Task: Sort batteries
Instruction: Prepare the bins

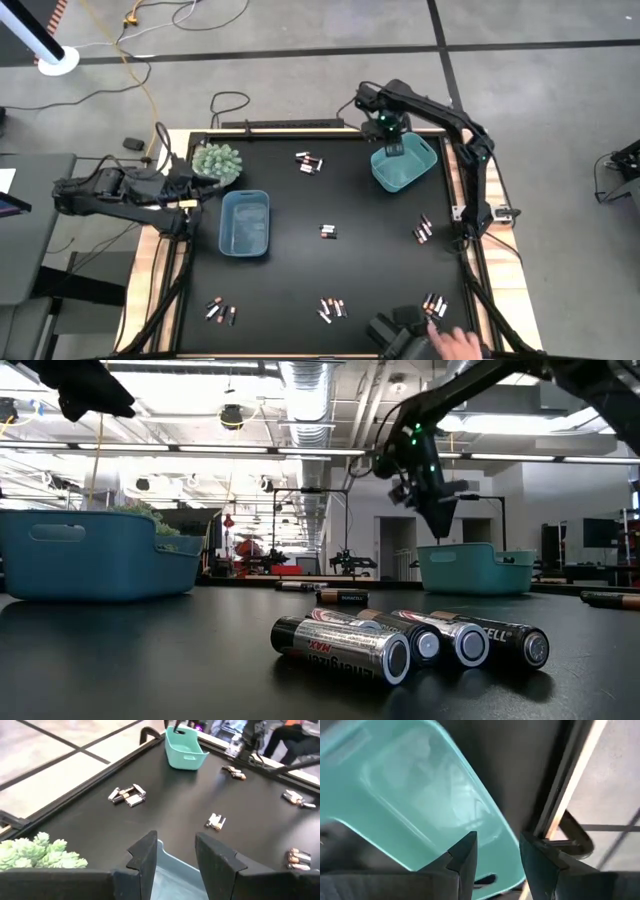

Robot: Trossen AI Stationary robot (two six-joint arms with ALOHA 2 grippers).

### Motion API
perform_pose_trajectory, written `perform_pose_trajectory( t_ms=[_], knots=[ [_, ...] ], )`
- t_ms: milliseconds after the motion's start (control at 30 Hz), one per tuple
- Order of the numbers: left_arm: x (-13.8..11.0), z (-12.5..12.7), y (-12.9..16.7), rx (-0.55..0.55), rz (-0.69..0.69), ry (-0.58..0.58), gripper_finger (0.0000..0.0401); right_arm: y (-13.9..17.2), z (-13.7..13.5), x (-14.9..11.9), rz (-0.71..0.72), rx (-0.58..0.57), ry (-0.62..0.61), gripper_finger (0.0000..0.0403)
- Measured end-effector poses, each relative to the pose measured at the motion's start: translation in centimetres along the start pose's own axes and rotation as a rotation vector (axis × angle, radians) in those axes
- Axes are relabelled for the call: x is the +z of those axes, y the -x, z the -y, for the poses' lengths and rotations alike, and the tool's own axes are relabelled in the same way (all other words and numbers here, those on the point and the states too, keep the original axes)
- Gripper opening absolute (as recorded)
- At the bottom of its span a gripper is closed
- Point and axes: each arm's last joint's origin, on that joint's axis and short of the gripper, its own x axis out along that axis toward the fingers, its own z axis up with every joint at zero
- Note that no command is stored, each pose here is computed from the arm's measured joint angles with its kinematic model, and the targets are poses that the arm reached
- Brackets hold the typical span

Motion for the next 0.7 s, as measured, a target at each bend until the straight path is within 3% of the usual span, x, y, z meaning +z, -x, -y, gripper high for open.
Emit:
perform_pose_trajectory(
  t_ms=[200,433,567,700],
  knots=[
    [0.0,-0.1,0.0,0.03,0.014,0.031,0.0128,-2.6,1.3,1.1,-0.027,-0.009,0.069,0.0164],
    [0.0,-0.1,0.0,0.03,0.015,0.035,0.0128,-5.8,2.1,1.6,-0.088,0.061,0.102,0.0152],
    [0.0,-0.1,0.0,0.03,0.014,0.035,0.0128,-6.1,2.1,1.8,-0.094,0.066,0.075,0.0105],
    [0.0,-0.1,0.0,0.03,0.014,0.035,0.0128,-5.8,1.7,1.7,-0.116,0.086,0.031,0.0022]
  ],
)
